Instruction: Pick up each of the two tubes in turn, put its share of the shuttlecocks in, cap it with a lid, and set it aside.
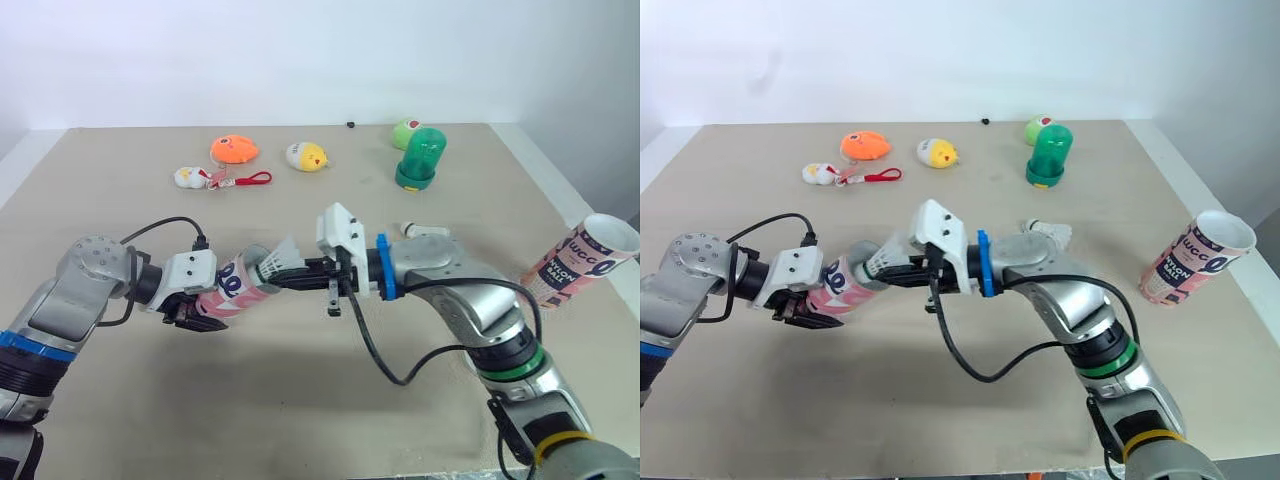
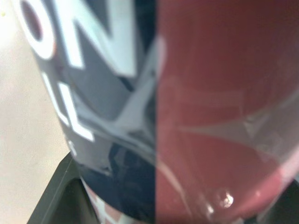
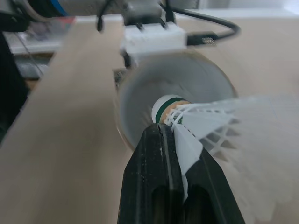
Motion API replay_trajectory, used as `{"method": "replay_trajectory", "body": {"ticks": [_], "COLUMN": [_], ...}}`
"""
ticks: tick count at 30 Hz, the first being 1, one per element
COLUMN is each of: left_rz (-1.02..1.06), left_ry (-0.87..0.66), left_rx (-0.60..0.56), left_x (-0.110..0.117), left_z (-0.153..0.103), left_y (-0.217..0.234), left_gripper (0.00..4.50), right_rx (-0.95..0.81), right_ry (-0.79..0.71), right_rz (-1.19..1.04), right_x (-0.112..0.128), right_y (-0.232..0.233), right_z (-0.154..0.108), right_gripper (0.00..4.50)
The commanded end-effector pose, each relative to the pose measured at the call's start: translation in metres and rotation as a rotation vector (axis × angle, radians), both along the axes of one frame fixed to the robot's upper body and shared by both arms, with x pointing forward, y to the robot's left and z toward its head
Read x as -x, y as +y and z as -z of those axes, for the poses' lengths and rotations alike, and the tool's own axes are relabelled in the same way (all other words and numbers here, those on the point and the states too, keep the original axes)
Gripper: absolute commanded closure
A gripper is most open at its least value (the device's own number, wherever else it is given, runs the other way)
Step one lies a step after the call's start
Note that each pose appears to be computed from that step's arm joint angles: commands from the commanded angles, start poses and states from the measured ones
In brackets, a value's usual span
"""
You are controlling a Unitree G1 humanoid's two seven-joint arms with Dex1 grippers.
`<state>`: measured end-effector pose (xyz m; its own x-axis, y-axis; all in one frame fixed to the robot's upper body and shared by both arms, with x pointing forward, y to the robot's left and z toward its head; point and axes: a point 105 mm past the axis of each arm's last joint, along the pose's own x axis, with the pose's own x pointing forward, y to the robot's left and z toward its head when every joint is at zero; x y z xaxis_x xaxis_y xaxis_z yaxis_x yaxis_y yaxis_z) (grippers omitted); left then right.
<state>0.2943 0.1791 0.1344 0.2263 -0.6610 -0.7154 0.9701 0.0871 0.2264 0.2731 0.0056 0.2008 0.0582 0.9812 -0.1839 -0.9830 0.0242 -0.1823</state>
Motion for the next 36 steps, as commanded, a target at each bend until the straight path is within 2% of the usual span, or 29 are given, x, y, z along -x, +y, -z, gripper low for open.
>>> {"method": "replay_trajectory", "body": {"ticks": [1, 3, 4, 5, 6, 8, 12, 15, 18, 22, 29, 36], "left_rz": [0.024, 0.022, 0.021, 0.021, 0.022, 0.023, 0.029, 0.036, 0.042, 0.058, 0.063, 0.051], "left_ry": [0.001, 0.002, 0.002, 0.003, 0.003, 0.003, 0.007, 0.008, 0.008, 0.009, 0.006, 0.004], "left_rx": [0.003, 0.003, 0.003, 0.005, 0.006, 0.01, 0.015, 0.017, 0.019, 0.02, 0.022, 0.02], "left_x": [0.004, 0.004, 0.004, 0.005, 0.005, 0.005, 0.004, 0.002, 0.001, -0.001, -0.002, 0.0], "left_z": [0.001, 0.001, 0.001, 0.0, 0.0, -0.001, 0.0, 0.001, 0.001, 0.002, 0.001, 0.0], "left_y": [-0.006, -0.005, -0.005, -0.005, -0.005, -0.007, -0.009, -0.01, -0.012, -0.015, -0.016, -0.013], "left_gripper": [1.51, 1.51, 1.51, 1.51, 1.51, 1.51, 1.51, 1.51, 1.51, 1.51, 1.51, 1.51], "right_rx": [-0.136, -0.234, -0.266, -0.282, -0.289, -0.285, -0.254, -0.295, -0.28, -0.195, -0.162, -0.175], "right_ry": [0.005, 0.046, 0.06, 0.076, 0.086, 0.087, 0.031, -0.056, -0.103, -0.053, 0.071, 0.093], "right_rz": [-0.032, -0.012, 0.006, 0.05, 0.08, 0.228, 0.583, 0.829, 0.954, 1.147, 1.162, 1.113], "right_x": [0.009, 0.01, 0.009, 0.006, 0.004, -0.008, -0.038, -0.054, -0.059, -0.065, -0.073, -0.104], "right_y": [0.0, -0.009, -0.016, -0.029, -0.037, -0.067, -0.13, -0.176, -0.202, -0.237, -0.227, -0.204], "right_z": [-0.027, -0.041, -0.045, -0.045, -0.045, -0.039, -0.022, -0.017, -0.007, 0.026, 0.062, 0.065], "right_gripper": [2.87, 2.33, 1.8, 1.5, 0.85, 0.08, 0.08, 0.08, 0.08, 0.08, 0.08, 0.08]}}
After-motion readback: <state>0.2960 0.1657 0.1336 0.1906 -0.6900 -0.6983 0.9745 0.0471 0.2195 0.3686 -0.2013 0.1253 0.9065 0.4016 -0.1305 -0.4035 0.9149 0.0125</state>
